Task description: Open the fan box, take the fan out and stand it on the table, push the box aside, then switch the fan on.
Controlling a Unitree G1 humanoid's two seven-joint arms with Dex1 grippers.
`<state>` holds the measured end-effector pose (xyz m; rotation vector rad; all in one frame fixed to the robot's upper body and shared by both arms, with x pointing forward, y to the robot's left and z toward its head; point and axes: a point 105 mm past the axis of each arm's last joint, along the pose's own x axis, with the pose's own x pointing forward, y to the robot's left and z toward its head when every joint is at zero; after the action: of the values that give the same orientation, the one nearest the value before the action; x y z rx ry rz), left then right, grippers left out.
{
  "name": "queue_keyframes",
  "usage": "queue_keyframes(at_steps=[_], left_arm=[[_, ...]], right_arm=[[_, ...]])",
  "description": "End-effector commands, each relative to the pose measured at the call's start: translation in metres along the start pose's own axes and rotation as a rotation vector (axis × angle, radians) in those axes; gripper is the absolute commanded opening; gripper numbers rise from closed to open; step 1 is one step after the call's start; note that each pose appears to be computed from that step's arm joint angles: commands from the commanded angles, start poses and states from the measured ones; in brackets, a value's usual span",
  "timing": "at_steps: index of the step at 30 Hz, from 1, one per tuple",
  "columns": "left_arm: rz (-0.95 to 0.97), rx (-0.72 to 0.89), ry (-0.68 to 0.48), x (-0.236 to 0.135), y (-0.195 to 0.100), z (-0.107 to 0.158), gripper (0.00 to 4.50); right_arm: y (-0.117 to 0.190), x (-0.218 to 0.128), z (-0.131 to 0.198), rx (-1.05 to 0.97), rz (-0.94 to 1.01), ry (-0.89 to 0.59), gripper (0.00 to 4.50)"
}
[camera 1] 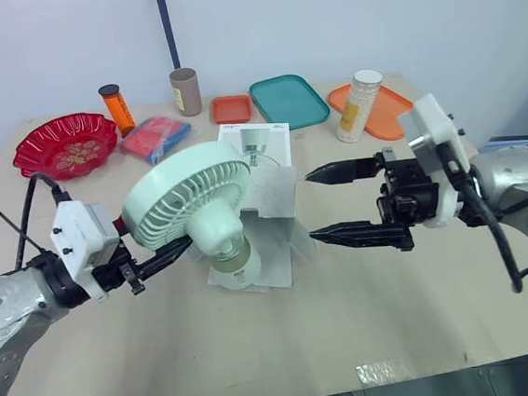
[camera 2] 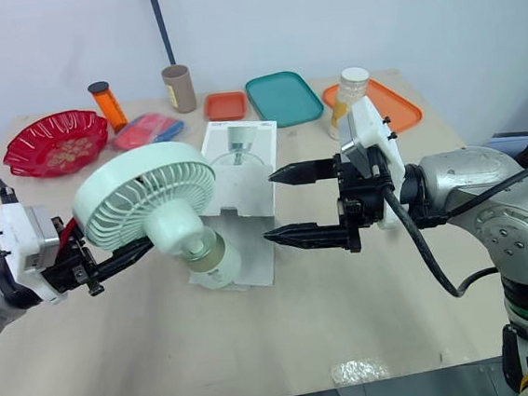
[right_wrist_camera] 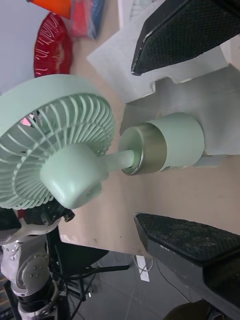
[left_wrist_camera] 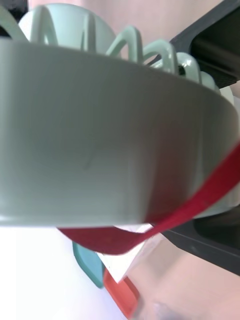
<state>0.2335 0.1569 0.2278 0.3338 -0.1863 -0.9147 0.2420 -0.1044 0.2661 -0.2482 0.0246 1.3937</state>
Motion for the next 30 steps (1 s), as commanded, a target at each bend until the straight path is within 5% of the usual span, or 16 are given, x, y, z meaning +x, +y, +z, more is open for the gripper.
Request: queue_keyframes(at_steps=[1, 30], left_arm=[[0.016, 0.009, -0.041, -0.006, -0.007, 0.024, 2.03], [0.475, -0.166, 0.260, -0.117, -0.021, 0.023, 2.03]], right_arm=[[0.005, -0.002, 0.013, -0.052, 0.010, -0.018, 4.50], [0.016, 0.017, 0.018, -0.055, 0.136, -0.087, 4.50]])
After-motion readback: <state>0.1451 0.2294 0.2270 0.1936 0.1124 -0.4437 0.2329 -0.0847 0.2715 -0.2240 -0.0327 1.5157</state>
